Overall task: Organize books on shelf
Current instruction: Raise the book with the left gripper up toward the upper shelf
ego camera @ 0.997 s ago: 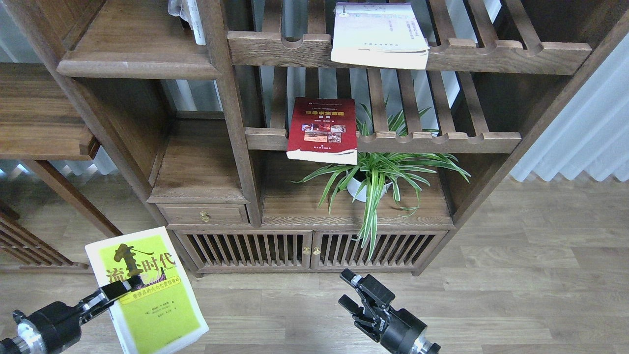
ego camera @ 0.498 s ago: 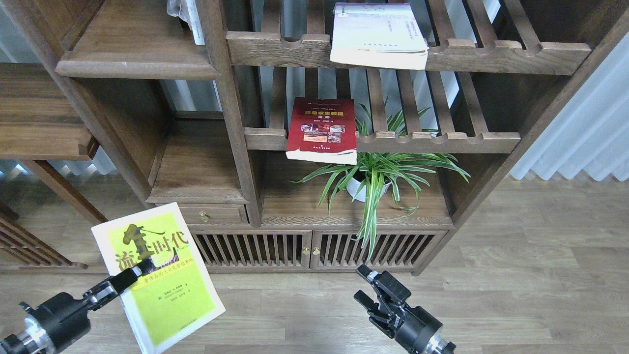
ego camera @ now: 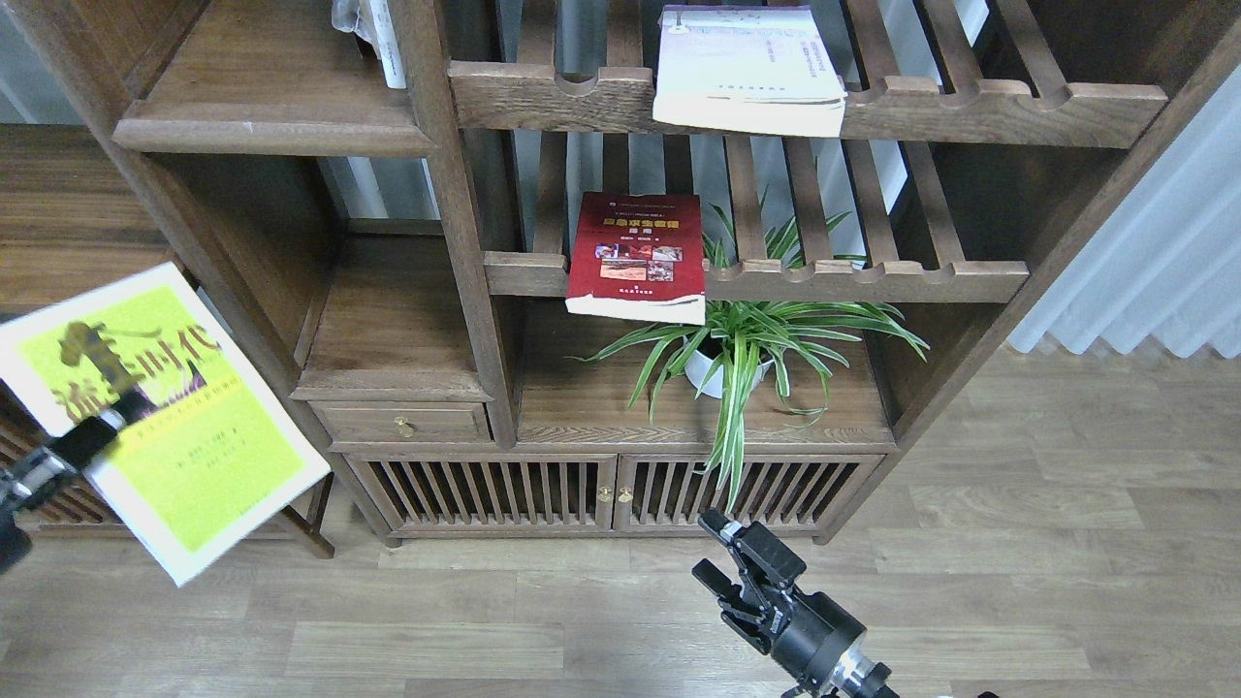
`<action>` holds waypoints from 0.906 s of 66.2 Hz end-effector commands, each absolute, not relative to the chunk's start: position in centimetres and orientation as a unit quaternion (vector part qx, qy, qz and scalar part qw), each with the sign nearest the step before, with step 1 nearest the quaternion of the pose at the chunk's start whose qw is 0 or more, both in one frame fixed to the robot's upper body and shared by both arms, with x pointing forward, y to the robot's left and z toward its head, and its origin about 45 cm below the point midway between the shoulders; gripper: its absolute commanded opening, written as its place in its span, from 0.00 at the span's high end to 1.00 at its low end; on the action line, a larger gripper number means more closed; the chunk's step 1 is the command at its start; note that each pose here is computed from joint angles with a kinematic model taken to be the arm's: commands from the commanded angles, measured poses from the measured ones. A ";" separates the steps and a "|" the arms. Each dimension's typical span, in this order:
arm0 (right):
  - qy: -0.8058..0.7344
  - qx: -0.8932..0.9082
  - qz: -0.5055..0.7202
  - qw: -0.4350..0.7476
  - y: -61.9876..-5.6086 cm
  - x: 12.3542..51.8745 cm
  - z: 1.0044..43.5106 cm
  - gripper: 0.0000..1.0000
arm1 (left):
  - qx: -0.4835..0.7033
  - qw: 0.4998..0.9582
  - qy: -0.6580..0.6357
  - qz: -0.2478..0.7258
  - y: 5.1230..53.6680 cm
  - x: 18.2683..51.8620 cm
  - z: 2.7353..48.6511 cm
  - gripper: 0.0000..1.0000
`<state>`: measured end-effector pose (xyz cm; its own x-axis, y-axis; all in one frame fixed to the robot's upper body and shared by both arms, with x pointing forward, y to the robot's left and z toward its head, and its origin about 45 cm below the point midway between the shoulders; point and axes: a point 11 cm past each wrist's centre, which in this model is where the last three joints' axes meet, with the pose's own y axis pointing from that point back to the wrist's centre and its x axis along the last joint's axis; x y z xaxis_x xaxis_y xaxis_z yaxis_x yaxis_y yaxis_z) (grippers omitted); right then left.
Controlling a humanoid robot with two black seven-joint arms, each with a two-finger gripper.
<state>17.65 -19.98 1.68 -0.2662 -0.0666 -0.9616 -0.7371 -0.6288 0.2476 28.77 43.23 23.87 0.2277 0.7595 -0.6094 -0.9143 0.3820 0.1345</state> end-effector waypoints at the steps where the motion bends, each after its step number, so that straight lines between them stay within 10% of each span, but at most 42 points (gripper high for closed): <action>1: 0.361 -0.557 0.710 0.236 -20.0 17.6 1.6 0.02 | -0.123 0.798 0.272 0.523 42.6 31.1 27.1 0.95; 60: 0.366 -0.552 0.710 0.241 -20.3 17.4 1.5 0.02 | -0.034 0.837 0.116 0.534 44.0 38.2 39.7 0.94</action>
<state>17.43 -20.20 1.49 -0.2751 -0.0655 -0.9592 -0.7411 -0.6211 0.2549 37.30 44.54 39.03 0.3938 0.8809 -0.2627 -0.9068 0.4191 0.0459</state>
